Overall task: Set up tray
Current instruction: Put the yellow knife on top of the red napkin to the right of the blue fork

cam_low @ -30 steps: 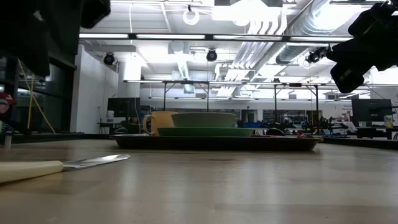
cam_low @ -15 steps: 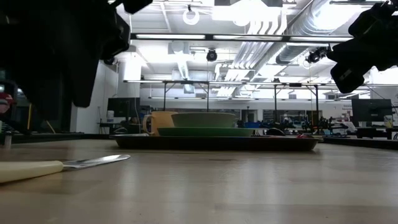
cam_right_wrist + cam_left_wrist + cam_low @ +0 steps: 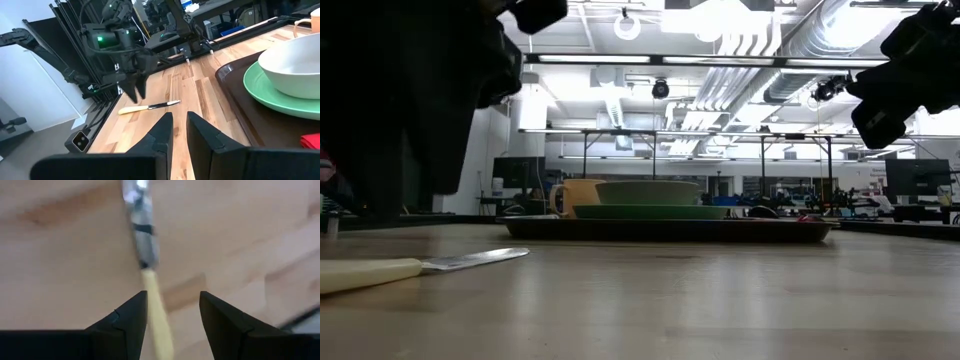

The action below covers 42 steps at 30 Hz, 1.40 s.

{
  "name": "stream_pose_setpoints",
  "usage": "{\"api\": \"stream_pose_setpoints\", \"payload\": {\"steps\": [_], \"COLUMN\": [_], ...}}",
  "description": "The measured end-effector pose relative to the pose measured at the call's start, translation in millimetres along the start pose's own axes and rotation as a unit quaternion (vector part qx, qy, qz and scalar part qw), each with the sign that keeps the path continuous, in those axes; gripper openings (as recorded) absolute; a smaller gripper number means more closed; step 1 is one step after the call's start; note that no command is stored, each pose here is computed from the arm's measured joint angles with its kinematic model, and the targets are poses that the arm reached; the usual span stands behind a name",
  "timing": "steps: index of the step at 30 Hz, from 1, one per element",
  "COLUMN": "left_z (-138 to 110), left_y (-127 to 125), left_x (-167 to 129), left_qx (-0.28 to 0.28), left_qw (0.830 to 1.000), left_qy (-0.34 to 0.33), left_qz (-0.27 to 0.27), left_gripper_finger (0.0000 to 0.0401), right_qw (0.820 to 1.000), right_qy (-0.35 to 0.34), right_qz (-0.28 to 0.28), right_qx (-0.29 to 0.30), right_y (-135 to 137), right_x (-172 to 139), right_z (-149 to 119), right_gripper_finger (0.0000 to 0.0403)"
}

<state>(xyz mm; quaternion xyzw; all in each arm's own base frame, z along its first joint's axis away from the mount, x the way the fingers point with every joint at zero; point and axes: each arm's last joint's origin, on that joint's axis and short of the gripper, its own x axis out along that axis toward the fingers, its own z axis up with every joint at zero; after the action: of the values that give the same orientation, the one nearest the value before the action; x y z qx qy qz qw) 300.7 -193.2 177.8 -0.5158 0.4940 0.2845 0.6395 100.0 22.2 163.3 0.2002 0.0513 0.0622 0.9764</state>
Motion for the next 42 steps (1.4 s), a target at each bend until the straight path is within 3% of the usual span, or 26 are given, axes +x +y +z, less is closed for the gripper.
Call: {"api": "stream_pose_setpoints", "payload": {"steps": [6,20,42], "left_z": [-2.7,-1.5,-2.2], "left_y": [-0.1,5.7,5.1], "left_x": [18.5,22.3,32.8], "left_qx": [-0.018,-0.021,-0.006], "left_qw": [1.000,0.999,0.999], "left_qy": [0.019,0.010,0.008], "left_qz": [0.010,0.040,0.040], "left_gripper_finger": [0.0211,0.0211,0.0211], "right_qw": [1.000,1.000,1.000], "right_qy": [0.006,0.008,0.012], "right_qz": [0.002,0.005,0.013], "right_qx": [0.000,0.001,0.001], "right_y": [0.0,0.1,0.5], "right_x": [0.4,0.4,0.4], "right_z": [-0.8,-1.0,-1.2], "right_gripper_finger": [0.0032,0.0033,0.0032]}}
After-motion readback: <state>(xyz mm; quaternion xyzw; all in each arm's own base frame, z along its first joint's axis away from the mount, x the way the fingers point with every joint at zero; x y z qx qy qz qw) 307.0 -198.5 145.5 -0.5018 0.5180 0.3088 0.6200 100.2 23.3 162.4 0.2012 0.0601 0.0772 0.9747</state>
